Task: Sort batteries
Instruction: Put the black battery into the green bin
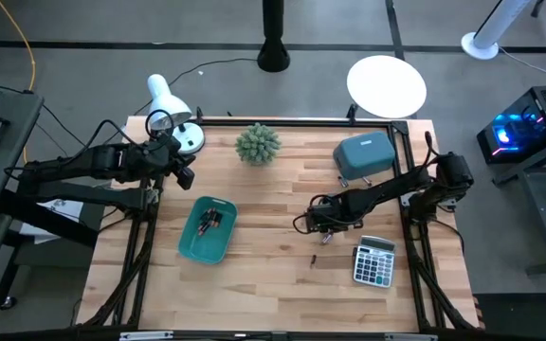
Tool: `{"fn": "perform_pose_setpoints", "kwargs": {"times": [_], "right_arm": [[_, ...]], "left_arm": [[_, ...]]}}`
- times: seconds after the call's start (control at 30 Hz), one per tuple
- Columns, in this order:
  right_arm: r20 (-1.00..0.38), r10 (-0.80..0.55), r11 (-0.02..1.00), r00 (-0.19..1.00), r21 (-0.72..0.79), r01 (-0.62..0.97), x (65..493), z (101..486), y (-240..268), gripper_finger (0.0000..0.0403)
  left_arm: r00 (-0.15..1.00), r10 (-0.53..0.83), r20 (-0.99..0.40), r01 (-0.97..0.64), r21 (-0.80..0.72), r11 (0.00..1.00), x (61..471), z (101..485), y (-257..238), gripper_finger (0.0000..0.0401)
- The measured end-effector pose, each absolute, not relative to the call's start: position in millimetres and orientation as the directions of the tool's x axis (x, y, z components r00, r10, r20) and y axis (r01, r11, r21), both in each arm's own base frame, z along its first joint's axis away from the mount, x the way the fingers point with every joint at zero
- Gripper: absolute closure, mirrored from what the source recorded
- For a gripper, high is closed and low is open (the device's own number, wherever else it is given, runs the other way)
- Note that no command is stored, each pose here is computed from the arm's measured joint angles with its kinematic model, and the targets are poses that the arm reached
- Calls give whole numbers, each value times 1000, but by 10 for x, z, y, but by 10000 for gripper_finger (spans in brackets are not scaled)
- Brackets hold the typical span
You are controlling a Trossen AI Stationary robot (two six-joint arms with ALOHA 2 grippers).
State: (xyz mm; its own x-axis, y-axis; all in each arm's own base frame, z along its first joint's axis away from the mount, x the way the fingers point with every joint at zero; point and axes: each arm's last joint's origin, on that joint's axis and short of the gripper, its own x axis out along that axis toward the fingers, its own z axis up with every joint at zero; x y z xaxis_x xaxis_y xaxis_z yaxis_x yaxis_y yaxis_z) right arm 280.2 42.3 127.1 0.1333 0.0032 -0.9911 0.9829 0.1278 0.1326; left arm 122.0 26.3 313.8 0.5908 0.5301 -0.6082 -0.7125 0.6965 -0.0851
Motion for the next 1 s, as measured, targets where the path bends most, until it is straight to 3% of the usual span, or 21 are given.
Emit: {"fn": "perform_pose_setpoints", "kwargs": {"times": [0.17, 0.27, 0.53, 0.77, 1.0], "right_arm": [[-990, -28, 184, 138, 131, 974, 2783, 1391, 415, 385], [-981, -89, 217, 172, 149, 965, 2801, 1582, 389, 383], [-854, -215, 388, 473, 370, 844, 3124, 2376, 333, 397], [-641, -176, 577, 747, 547, 606, 3666, 2682, 149, 400], [-559, -39, 734, 828, 546, 403, 4297, 2620, -4, 401]], "left_arm": [[591, 530, -608, -712, -84, 697, 1219, 3138, 263, 401], [589, 530, -611, -712, -82, 697, 1216, 3136, 262, 401], [583, 540, -607, -718, -74, 692, 1214, 3137, 265, 401], [581, 542, -607, -723, -80, 686, 1213, 3137, 266, 401], [580, 546, -604, -726, -78, 684, 1213, 3138, 267, 401]]}}
